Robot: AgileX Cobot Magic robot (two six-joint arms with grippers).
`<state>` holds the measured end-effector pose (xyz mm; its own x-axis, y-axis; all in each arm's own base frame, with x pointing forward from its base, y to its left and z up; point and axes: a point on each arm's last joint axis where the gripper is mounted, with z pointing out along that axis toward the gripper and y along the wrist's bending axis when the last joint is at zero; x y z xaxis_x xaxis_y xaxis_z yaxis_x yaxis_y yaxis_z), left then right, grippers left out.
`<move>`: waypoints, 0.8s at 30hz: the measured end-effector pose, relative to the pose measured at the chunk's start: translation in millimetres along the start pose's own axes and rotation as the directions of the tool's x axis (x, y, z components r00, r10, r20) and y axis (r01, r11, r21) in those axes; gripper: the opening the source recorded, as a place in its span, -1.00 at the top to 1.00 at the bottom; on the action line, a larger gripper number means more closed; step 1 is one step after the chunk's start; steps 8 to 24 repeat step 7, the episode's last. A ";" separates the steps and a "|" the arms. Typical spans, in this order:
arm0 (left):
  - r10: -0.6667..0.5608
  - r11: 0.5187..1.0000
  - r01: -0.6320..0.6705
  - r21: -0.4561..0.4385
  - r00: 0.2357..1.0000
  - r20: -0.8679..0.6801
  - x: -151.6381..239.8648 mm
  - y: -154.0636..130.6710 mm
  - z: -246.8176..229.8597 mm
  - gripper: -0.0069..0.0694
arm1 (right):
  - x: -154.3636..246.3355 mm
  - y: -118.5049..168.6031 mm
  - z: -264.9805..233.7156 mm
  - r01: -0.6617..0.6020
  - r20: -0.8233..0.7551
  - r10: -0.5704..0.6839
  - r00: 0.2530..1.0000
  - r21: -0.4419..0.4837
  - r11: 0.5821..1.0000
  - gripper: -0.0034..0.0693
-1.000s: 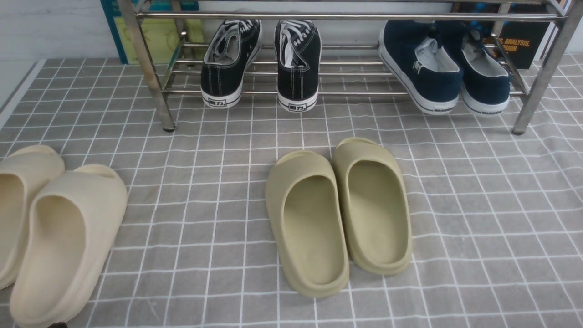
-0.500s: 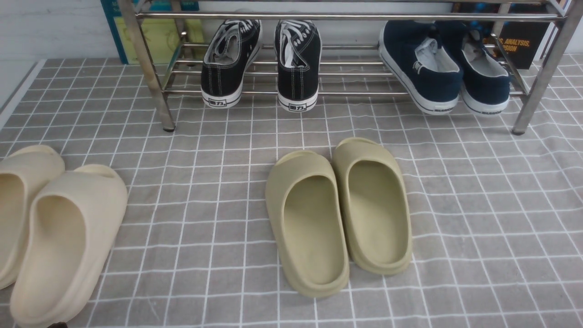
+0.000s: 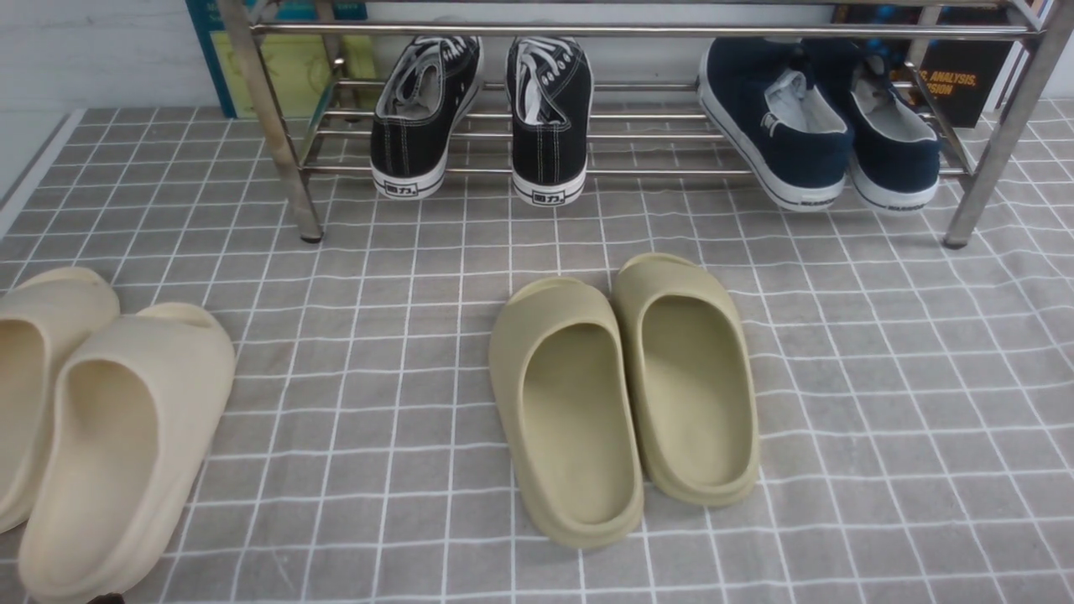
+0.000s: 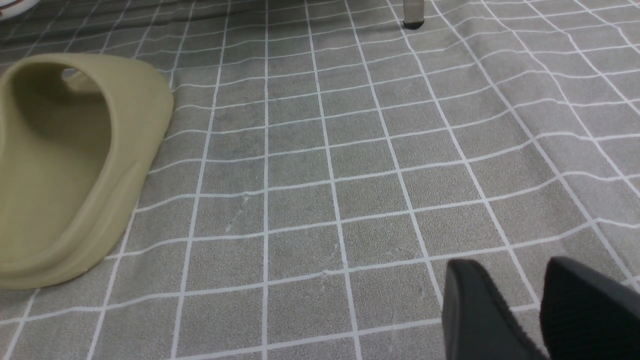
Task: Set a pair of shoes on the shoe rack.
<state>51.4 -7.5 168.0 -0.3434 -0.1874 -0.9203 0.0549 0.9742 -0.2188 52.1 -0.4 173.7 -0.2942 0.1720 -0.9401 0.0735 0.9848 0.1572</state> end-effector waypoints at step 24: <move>-0.001 1.000 0.001 0.000 1.000 0.000 0.0 0.0 0.0 0.85 | 0.0 0.0 0.0 0.000 0.000 0.000 1.000 0.000 1.000 0.25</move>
